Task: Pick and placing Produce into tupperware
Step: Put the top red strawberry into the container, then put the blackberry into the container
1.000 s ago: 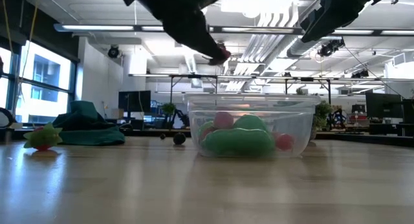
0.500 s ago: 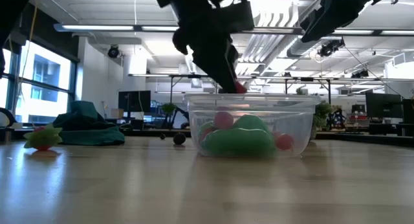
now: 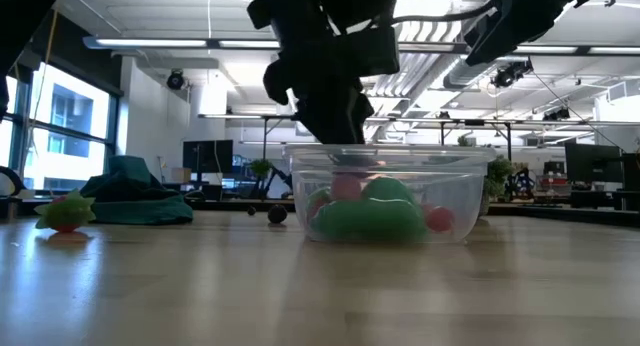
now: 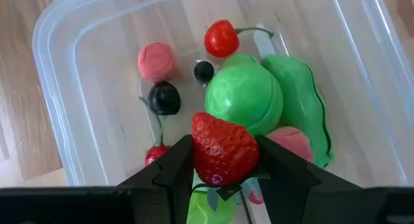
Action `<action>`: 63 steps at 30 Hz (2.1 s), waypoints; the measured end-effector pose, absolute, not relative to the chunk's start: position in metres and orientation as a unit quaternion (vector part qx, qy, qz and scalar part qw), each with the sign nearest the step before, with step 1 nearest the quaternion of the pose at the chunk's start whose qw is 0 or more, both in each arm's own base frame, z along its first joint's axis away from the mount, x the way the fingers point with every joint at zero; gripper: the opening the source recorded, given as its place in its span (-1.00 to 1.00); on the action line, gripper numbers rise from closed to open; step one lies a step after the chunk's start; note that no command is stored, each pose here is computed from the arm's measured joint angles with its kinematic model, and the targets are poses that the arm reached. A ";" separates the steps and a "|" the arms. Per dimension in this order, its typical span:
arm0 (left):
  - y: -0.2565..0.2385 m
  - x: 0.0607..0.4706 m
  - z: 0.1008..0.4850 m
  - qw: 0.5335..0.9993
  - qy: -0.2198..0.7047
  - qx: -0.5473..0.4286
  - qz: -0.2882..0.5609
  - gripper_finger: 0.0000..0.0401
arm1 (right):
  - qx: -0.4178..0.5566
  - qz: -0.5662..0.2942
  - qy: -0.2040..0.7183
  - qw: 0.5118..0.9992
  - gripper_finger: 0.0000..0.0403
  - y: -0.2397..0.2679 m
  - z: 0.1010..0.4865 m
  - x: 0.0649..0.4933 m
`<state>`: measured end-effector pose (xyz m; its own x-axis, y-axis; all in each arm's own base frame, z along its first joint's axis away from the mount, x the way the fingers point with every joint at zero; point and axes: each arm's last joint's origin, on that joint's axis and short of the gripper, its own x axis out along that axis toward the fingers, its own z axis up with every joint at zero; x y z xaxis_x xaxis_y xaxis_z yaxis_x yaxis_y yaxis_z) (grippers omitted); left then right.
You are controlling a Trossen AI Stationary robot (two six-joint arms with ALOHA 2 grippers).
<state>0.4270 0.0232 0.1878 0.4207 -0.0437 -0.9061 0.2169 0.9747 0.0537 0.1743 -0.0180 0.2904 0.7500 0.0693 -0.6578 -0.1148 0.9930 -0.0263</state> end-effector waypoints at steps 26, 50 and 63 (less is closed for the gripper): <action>0.025 0.421 0.221 0.850 0.516 0.083 -0.064 -0.21 | -0.033 0.049 0.350 0.935 -0.56 -0.018 0.290 0.174; 0.123 0.341 0.277 0.839 0.539 0.049 -0.044 -0.22 | -0.033 0.049 0.350 0.935 -0.56 -0.018 0.291 0.174; 0.130 0.286 0.199 0.894 0.444 0.035 -0.039 -0.22 | -0.033 0.049 0.350 0.935 -0.56 -0.018 0.290 0.174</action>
